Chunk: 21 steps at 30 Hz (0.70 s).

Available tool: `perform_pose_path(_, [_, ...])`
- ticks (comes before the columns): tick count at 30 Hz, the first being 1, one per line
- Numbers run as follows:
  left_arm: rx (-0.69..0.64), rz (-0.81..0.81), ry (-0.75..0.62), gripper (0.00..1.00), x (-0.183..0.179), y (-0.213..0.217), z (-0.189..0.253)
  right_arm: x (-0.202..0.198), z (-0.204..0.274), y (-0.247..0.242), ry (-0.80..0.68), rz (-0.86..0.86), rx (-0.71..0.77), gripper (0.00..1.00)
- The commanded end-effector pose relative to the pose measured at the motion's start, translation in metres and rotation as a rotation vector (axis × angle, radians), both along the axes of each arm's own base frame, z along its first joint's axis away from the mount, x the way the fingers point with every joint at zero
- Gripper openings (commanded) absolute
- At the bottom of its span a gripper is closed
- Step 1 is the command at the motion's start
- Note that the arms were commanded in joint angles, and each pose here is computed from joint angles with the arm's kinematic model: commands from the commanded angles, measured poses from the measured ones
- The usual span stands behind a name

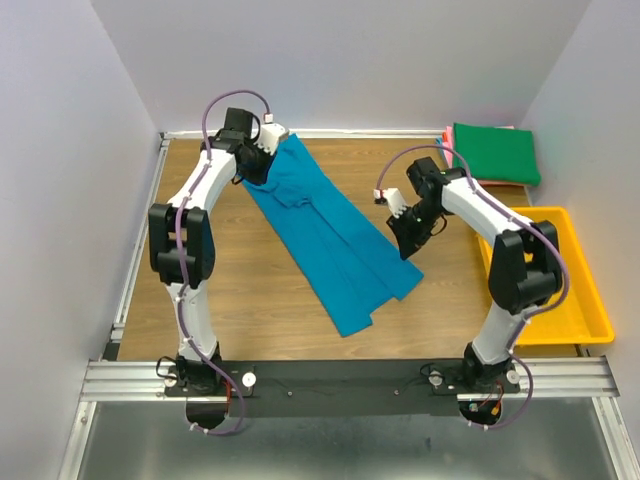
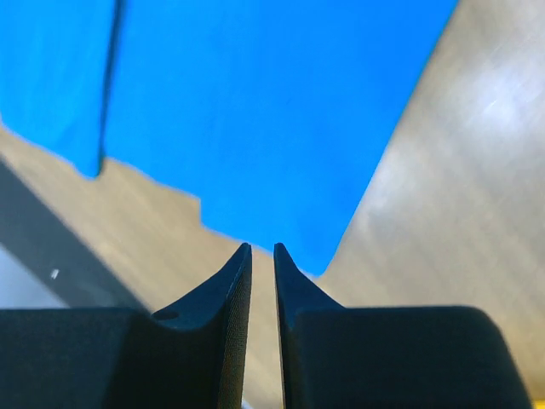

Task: Fold and stack the t-shirts
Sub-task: Rotate the tshirt 90 degrees

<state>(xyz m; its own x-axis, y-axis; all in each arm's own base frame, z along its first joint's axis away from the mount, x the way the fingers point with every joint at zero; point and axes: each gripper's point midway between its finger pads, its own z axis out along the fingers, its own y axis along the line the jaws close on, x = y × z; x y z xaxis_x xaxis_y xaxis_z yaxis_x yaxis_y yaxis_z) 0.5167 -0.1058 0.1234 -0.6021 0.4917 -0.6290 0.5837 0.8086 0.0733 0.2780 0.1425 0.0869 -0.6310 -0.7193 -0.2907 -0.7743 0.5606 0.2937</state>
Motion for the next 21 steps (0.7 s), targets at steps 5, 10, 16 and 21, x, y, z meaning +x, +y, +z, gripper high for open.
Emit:
perform_pose_path(5, [-0.107, -0.07, 0.165, 0.24, -0.081, -0.029, -0.044, 0.038, -0.046, 0.009, 0.022, -0.066, -0.032, 0.22])
perform_pose_path(10, [-0.107, -0.102, 0.235, 0.23, -0.1, -0.046, -0.072, 0.028, -0.063, 0.009, 0.073, -0.075, -0.035, 0.22])
perform_pose_path(16, [-0.11, -0.118, 0.274, 0.22, -0.093, -0.065, -0.094, -0.027, -0.081, 0.022, 0.205, -0.055, 0.0, 0.22])
perform_pose_path(21, [-0.097, -0.124, 0.3, 0.22, -0.066, -0.076, -0.114, -0.074, -0.086, 0.058, 0.33, -0.016, 0.07, 0.22])
